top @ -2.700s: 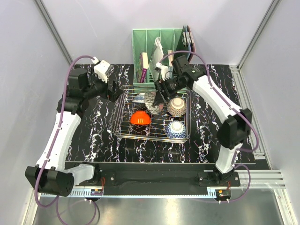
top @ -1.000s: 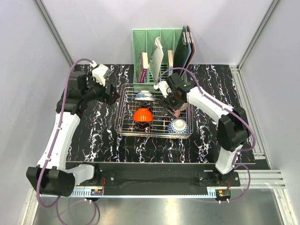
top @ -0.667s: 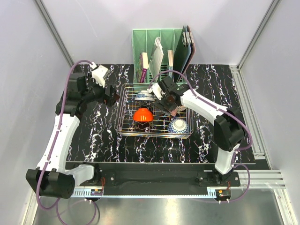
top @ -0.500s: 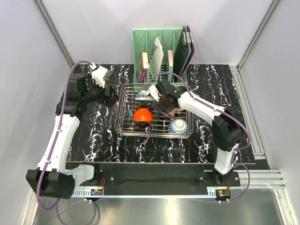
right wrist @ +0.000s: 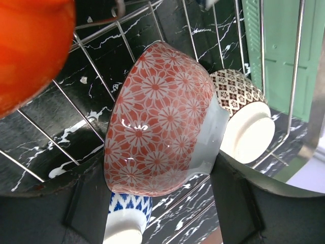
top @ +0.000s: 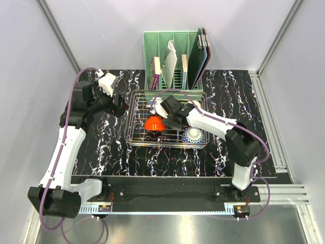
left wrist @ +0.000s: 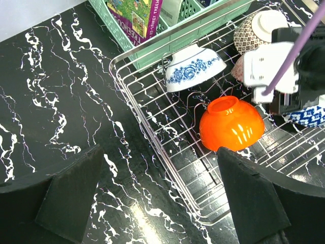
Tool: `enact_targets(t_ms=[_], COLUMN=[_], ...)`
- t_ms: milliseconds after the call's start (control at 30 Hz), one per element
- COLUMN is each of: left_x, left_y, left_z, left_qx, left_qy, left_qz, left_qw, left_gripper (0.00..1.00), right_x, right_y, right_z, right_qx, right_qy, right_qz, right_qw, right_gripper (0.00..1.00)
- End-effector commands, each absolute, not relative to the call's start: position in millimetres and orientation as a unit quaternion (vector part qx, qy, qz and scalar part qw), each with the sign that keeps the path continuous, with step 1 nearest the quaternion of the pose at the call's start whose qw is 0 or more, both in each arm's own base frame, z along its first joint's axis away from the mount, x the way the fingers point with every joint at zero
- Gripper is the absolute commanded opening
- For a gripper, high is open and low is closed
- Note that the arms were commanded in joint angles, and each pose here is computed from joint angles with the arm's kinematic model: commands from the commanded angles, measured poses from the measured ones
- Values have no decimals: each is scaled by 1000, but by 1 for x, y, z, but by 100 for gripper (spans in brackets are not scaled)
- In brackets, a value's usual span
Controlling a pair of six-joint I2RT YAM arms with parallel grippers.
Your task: Load the bowls into the dish rack
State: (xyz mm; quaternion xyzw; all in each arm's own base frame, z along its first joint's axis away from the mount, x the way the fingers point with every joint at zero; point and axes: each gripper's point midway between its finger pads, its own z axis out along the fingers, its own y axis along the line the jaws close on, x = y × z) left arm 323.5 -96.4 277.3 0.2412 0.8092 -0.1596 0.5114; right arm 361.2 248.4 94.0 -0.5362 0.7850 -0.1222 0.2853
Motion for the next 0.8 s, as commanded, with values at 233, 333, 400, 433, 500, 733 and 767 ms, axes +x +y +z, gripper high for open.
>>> enact_targets(t_ms=[233, 333, 400, 433, 500, 733, 767], left_x=[326, 326, 326, 326, 326, 326, 325], left_y=[-94, -94, -94, -94, -94, -93, -94], left_z=[293, 292, 293, 293, 293, 295, 294], left_qx=[247, 247, 248, 248, 247, 245, 247], left_qy=[791, 792, 791, 791, 791, 790, 791], left_qz=[-149, -149, -150, -150, -149, -148, -148], left_qw=[539, 538, 539, 539, 539, 541, 541], left_gripper=[99, 99, 99, 99, 99, 99, 99], right_x=[348, 343, 340, 338, 335, 325, 323], right_y=[247, 250, 250, 250, 249, 250, 250], right_z=[55, 53, 52, 51, 49, 46, 46], right_qx=[-594, -604, -609, -611, -616, -626, -628], right_qy=[745, 739, 735, 734, 731, 729, 728], right_qz=[-158, -157, -158, -157, -156, -136, -134], right_qw=[259, 256, 254, 252, 247, 241, 238], right_gripper=[0, 0, 1, 4, 7, 49, 60])
